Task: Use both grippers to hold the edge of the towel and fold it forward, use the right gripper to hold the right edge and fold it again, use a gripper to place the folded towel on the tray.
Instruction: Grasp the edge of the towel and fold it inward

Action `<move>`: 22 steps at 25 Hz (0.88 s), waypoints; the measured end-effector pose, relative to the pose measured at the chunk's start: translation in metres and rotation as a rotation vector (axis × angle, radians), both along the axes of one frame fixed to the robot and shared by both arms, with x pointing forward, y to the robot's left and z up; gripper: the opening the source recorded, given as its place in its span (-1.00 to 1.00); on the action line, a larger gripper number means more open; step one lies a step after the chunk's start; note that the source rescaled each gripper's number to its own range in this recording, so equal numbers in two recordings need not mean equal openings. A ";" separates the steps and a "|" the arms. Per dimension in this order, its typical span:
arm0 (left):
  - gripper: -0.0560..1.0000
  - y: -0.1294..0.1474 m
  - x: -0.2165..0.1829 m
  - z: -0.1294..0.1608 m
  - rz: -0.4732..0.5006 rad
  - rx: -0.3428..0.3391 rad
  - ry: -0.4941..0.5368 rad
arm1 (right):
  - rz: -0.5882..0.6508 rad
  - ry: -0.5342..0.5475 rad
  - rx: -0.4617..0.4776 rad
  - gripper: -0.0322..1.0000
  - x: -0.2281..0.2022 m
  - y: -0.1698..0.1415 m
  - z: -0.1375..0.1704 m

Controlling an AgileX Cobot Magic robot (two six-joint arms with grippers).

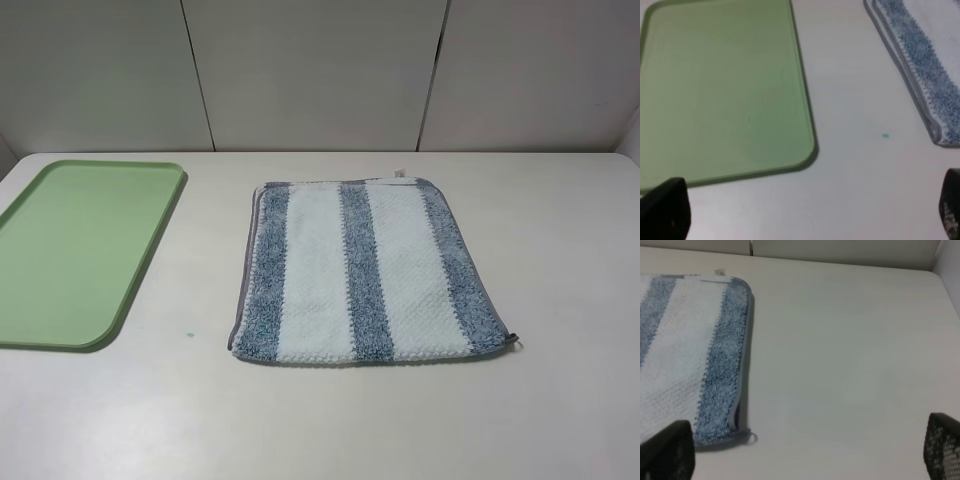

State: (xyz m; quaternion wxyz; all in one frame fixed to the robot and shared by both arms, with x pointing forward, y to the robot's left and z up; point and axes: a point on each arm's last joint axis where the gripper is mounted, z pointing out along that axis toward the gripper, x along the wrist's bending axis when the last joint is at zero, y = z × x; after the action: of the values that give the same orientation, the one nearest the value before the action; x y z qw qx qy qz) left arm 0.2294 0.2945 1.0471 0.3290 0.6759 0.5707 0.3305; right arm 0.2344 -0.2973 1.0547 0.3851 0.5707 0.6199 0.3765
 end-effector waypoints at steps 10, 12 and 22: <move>1.00 0.000 0.050 0.046 -0.102 0.119 0.175 | 0.012 0.103 -0.025 1.00 0.029 0.000 0.041; 1.00 -0.001 0.065 0.056 -0.148 0.146 0.209 | 0.030 0.151 -0.055 1.00 0.045 0.001 0.052; 0.99 -0.036 0.132 0.079 -0.546 0.274 0.318 | 0.244 0.374 -0.238 1.00 0.138 0.014 0.066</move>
State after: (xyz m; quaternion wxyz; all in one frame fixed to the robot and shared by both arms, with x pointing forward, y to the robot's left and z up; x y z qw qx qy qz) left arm 0.3611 0.2586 1.1258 0.2185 0.8848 0.3629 0.1944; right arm 0.3729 -0.2829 1.1203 0.2798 0.5022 0.7845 0.2325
